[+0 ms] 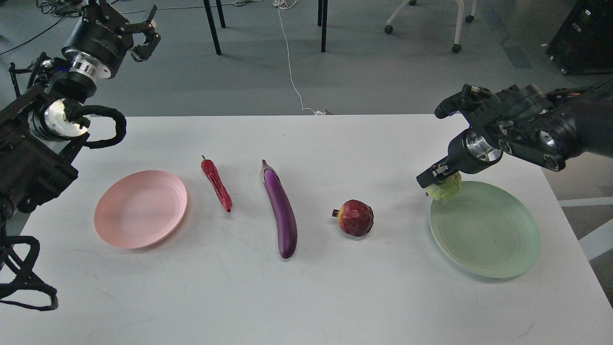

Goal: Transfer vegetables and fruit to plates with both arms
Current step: 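Place the pale green fruit on the green plate, open right gripper, then grasp the red pomegranate with the right gripper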

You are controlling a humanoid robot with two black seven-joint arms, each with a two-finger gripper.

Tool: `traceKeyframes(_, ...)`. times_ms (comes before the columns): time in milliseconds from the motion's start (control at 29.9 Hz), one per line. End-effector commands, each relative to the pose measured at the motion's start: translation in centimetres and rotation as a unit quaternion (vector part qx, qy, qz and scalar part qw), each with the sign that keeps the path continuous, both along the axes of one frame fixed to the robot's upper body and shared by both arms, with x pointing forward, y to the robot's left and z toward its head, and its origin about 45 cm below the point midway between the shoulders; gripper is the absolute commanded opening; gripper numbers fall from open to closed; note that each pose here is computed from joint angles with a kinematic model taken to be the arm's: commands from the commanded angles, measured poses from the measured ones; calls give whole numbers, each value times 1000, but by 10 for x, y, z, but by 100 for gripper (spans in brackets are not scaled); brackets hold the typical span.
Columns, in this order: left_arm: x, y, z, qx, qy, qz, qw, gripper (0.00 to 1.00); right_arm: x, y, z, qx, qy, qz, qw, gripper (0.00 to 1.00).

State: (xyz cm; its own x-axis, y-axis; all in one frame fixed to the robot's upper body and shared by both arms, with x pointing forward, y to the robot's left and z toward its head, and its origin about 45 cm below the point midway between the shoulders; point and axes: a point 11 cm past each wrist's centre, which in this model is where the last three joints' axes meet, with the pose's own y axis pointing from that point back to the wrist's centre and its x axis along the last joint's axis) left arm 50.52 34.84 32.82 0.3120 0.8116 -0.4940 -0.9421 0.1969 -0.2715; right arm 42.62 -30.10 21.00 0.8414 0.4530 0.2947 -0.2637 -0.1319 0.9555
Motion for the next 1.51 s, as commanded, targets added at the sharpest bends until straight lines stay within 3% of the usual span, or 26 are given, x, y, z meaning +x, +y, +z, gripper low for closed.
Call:
traceKeyframes(0,0,0,-1,0,1,0,1000,98,-16,-33,-1,-6,14,-23,1000,56)
traceKeyframes(167,1,-5,-3,-2,2,-3,1000,98,-33,-72,-10,-22,28,-52,998,59)
traceKeyframes(268,1,-6,-4,-3,3,-4,1000,98,-48,-83,-27,-22,48,-66,996,72)
traceKeyframes(469,1,-7,-4,-3,4,-5,1000,98,-51,-93,-26,-20,48,-78,996,92)
traceKeyframes(669,1,-7,-4,-3,4,-4,1000,98,-45,-87,-20,-12,40,-75,996,94)
traceKeyframes(803,1,-6,-4,-3,3,-3,1000,98,-34,-50,-1,23,27,-46,998,94)
traceKeyframes(1004,1,-7,-4,-3,4,-3,1000,98,-21,43,21,77,18,43,996,92)
traceKeyframes(1272,0,-1,-2,0,2,0,1000,98,-30,149,4,113,50,112,986,91)
traceKeyframes(1472,-1,1,-3,1,2,1,1000,98,-30,169,-20,94,51,129,986,91)
